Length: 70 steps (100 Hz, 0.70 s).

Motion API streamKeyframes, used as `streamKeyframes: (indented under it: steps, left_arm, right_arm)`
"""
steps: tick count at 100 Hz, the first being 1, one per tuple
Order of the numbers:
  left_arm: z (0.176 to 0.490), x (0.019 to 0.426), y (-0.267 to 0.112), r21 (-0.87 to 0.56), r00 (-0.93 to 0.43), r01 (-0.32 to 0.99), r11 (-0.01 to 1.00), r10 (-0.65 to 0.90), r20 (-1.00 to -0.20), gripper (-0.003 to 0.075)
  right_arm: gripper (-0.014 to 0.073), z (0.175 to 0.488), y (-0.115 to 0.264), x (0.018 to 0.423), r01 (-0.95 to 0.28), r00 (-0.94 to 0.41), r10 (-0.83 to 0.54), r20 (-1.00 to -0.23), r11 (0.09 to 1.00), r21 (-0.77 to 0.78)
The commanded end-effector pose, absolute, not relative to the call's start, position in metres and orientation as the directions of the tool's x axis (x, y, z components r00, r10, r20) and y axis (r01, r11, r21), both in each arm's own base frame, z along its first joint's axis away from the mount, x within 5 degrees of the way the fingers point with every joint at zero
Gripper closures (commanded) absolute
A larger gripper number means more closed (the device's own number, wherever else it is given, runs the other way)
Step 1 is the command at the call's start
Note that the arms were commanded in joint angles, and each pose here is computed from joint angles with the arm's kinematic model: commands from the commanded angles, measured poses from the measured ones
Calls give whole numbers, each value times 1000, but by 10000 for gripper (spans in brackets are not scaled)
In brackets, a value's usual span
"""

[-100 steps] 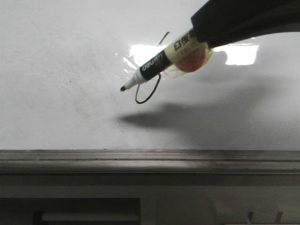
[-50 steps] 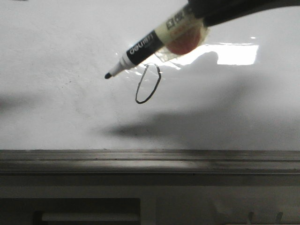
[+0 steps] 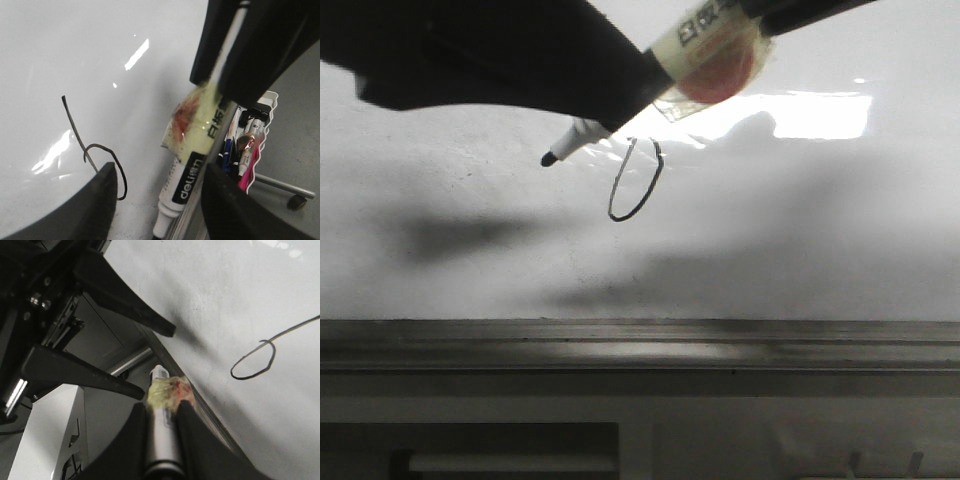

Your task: Write number 6 on whiteboard

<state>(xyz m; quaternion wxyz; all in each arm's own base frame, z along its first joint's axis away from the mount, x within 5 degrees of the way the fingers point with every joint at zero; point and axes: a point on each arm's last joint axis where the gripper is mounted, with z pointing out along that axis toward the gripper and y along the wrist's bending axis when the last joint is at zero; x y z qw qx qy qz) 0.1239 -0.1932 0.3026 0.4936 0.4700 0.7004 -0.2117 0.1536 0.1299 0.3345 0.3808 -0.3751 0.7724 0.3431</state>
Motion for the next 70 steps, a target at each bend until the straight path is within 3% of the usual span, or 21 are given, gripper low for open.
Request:
streamKeyframes:
  steps: [1,15,40,70]
  left_arm:
    - [323,125,-198,181,-2,861,475,360,-933,374]
    - [323,125,-198,184,3,861,475,355,-935,385]
    - [323,126,-200,197,18,860,471,358,-934,514]
    - [320,128,-203,196,16,861,469,361,-933,520]
  right_arm:
    - [640,350,130,155,-841,-401,-263,-877,486,239]
    - [640,350,130,155,-840,-400,-262,-878,488,237]
    - [640,350,130,155,-840,-403,-258,-878,486,242]
    - [640,348,132,156,-841,-418,-263,-870,475,261]
